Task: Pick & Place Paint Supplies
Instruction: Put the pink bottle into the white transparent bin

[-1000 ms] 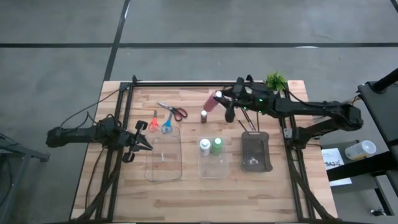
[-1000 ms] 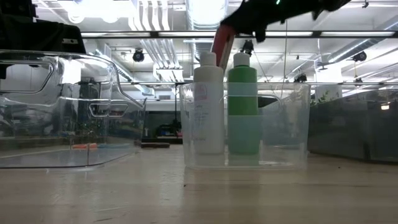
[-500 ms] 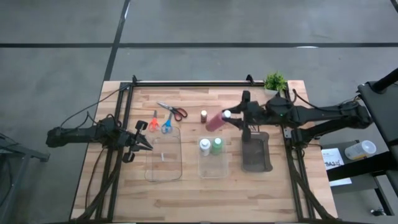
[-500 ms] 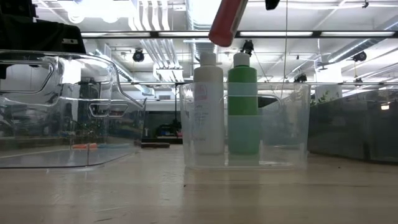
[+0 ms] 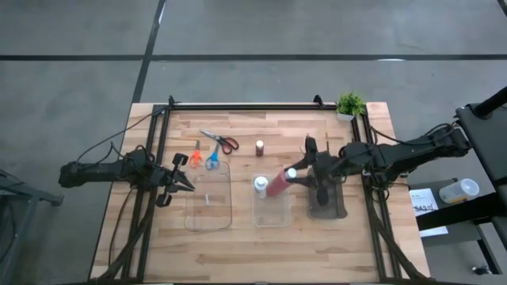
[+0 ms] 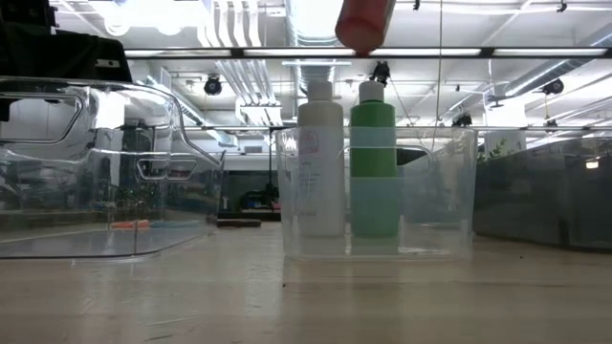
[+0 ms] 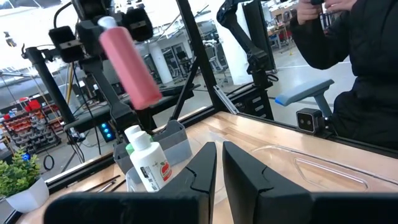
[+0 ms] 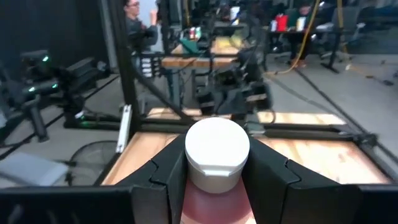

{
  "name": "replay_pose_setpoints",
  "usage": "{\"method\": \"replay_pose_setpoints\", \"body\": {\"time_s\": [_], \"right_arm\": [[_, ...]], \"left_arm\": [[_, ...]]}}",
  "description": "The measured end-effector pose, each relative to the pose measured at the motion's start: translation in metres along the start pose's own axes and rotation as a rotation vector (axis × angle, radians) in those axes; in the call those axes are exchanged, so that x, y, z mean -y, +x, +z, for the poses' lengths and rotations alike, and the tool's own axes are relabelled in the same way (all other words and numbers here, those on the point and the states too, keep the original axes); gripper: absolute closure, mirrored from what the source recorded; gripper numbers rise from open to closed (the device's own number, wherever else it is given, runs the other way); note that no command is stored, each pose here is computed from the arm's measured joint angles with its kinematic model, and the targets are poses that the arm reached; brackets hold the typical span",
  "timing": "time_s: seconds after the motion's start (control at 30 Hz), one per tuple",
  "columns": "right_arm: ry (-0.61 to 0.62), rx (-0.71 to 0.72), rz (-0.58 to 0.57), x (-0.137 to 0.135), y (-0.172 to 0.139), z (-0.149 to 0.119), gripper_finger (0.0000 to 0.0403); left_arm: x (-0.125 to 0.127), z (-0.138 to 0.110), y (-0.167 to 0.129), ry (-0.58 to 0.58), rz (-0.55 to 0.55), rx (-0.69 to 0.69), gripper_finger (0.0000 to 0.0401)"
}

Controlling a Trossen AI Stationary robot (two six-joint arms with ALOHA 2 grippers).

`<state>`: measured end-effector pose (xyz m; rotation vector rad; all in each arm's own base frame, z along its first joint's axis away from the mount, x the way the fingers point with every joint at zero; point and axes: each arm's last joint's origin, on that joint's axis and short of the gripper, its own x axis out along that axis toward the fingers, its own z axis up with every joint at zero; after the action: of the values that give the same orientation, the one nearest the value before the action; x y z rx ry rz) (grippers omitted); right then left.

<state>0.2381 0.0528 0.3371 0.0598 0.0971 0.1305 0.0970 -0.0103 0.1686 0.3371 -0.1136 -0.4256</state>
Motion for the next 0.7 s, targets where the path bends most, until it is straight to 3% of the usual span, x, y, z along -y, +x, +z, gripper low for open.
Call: {"method": "replay_pose_setpoints", "body": {"time_s": [0.7], "right_arm": [[0.070,-0.205,0.039,-0.021,0.054,-0.054,0.0278]], "left_arm": [[0.000,0.000,0.000,0.000,0.000,0.001,0.0366]]}}
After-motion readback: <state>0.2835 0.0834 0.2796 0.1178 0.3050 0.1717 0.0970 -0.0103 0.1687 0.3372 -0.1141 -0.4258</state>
